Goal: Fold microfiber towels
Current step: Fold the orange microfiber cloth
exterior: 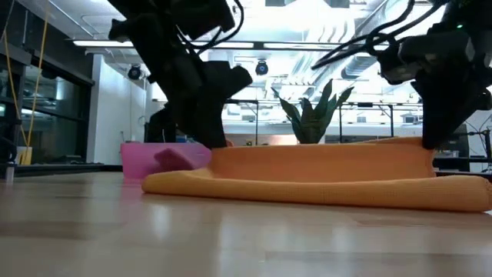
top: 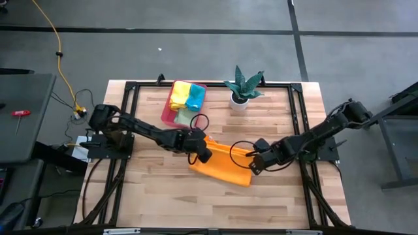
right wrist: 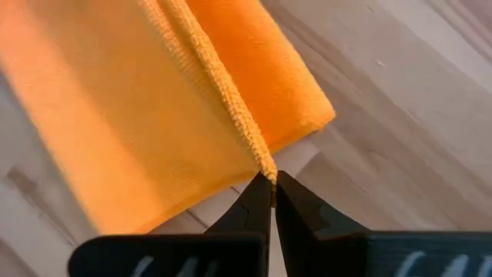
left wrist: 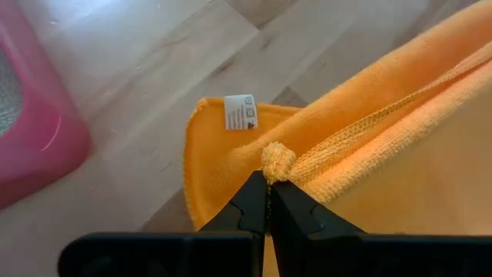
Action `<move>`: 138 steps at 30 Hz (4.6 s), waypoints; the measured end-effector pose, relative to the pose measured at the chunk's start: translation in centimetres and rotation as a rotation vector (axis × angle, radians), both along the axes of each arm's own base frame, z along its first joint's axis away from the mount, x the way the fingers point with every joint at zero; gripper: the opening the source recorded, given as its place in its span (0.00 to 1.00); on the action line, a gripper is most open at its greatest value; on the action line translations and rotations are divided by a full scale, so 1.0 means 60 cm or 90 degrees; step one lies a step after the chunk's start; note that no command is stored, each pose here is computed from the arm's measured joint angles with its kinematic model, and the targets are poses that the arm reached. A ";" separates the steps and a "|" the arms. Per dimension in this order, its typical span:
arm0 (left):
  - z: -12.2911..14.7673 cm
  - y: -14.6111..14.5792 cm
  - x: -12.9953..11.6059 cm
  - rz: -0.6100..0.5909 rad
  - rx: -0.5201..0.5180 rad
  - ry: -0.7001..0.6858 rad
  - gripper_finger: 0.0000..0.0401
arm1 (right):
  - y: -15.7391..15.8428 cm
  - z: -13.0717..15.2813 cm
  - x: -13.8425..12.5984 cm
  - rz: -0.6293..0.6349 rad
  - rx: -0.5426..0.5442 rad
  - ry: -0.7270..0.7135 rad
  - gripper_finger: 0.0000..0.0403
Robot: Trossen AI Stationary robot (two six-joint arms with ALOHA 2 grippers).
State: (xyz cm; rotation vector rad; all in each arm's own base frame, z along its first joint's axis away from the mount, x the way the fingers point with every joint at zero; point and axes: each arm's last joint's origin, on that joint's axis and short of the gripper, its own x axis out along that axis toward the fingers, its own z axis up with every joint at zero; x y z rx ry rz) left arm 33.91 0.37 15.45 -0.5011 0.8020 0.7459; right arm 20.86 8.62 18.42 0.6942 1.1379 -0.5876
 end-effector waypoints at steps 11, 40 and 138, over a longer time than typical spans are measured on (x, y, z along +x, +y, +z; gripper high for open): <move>0.012 0.005 -0.005 0.012 0.062 0.009 0.00 | -0.013 -0.002 0.006 -0.026 -0.005 0.002 0.00; 0.034 0.014 -0.011 -0.158 0.223 0.162 0.00 | -0.013 -0.025 0.022 -0.078 0.000 0.018 0.00; -0.046 -0.138 -0.144 -0.084 -0.019 0.145 0.00 | -0.068 -0.123 0.021 -0.067 0.046 -0.192 0.00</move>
